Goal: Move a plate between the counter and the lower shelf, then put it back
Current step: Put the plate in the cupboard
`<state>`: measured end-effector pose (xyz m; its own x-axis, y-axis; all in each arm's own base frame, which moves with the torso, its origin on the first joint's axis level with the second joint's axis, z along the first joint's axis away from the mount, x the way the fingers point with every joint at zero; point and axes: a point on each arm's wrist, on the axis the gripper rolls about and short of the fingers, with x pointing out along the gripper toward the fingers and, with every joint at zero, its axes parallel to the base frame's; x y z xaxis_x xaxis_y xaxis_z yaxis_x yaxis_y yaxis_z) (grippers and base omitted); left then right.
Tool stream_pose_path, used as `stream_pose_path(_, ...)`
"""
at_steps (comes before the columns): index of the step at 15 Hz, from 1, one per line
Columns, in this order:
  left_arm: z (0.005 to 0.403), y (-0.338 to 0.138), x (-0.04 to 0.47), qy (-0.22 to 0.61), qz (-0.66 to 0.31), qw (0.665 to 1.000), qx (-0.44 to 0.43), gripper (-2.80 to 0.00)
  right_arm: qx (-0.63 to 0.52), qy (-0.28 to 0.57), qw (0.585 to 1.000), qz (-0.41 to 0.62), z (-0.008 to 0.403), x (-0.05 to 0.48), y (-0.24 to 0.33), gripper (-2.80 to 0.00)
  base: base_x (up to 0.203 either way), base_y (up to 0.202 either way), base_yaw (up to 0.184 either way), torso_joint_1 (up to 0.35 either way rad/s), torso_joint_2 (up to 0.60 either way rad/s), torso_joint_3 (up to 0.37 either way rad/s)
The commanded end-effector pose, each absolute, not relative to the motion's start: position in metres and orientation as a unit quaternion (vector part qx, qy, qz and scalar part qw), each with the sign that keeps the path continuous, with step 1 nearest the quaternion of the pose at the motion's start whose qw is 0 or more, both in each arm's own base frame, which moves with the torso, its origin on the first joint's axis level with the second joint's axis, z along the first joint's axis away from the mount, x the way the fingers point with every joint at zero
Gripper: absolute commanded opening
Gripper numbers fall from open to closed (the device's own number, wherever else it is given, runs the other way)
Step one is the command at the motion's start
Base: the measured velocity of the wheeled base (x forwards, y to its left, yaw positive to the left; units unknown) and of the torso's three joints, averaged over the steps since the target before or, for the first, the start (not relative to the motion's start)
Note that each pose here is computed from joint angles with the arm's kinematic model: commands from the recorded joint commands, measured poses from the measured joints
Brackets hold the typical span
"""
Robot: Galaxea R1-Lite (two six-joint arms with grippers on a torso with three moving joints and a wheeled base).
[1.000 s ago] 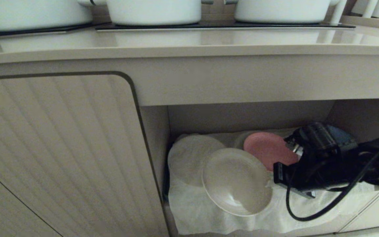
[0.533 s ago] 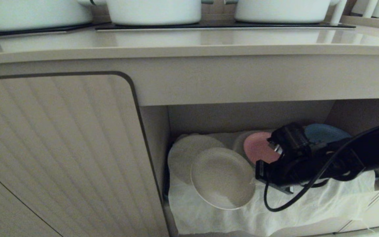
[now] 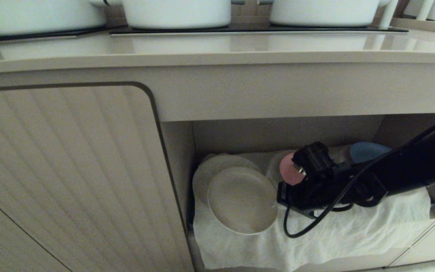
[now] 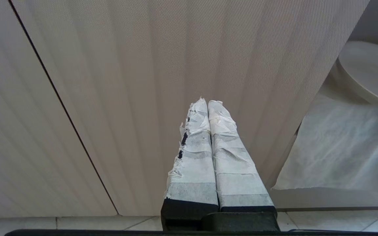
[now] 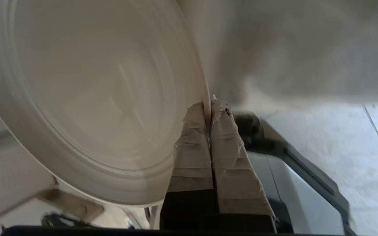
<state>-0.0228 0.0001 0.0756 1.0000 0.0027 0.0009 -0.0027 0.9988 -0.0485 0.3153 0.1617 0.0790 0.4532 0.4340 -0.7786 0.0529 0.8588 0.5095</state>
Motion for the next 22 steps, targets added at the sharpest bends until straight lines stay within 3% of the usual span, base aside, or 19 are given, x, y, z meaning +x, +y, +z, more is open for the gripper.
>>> stream_pose_path(1,0.076,0.0,-0.023,-0.001,0.002,1.0,-0.025,-2.8,0.242,0.504,0.821,0.114,0.078,0.327,0.169,-2.8,0.0,0.0,0.0,0.0,0.0,0.0)
stream_pose_path(22,0.076,0.0,-0.023,-0.001,0.002,1.0,-0.025,-2.8,0.27,0.51,0.813,0.073,0.069,0.368,0.206,-2.8,0.0,0.0,0.0,0.0,0.0,0.0)
